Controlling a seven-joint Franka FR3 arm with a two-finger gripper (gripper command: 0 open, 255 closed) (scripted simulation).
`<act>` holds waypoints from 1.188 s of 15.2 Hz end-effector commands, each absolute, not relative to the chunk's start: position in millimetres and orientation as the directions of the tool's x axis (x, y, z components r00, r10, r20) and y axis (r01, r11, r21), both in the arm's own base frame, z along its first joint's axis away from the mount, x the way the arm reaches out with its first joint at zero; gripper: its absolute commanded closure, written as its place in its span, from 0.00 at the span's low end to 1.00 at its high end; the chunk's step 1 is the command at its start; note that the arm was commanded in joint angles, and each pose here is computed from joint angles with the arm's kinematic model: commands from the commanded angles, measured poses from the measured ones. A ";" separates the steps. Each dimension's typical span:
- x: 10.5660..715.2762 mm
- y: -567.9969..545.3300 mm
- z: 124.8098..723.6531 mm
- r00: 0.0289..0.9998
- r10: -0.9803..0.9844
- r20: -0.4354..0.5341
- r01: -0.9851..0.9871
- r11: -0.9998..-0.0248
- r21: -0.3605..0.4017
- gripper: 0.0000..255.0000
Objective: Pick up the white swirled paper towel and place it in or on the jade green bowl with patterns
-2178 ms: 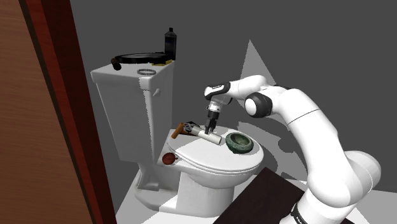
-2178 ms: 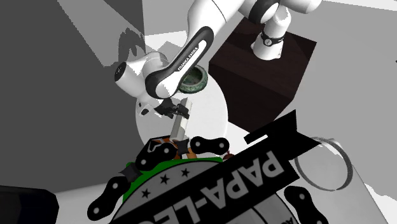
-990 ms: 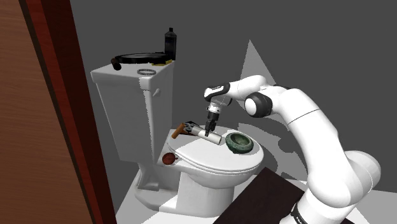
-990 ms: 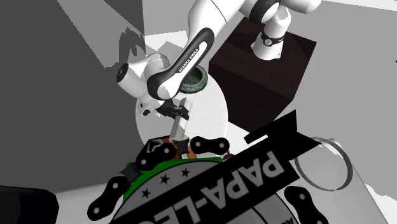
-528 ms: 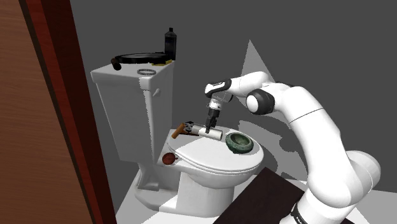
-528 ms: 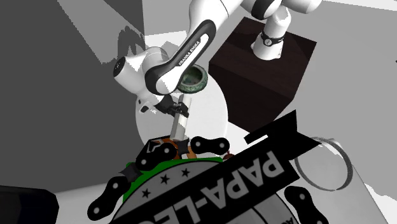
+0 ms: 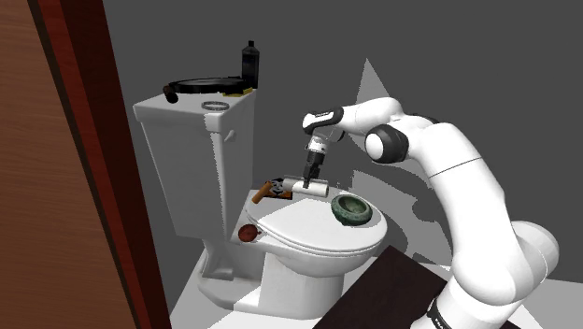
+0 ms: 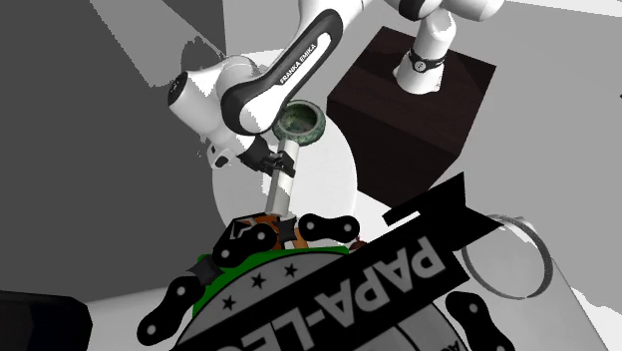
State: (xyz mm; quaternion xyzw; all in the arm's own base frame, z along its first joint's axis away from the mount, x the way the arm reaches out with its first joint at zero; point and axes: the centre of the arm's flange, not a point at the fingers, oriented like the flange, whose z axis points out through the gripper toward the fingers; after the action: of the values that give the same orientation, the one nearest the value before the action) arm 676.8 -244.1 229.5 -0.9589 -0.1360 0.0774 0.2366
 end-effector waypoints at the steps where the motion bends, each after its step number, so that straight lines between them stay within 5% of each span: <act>1: 678.1 -244.6 240.4 0.951 0.298 -0.084 0.224 -0.851 -0.475 1.00; 18: 678.1 -244.6 330.2 0.951 0.298 -0.084 0.224 -0.851 -0.475 1.00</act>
State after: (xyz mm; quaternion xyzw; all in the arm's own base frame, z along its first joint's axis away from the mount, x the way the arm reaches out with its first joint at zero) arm 678.3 -244.6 323.9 -0.9589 -0.1362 0.0773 0.2366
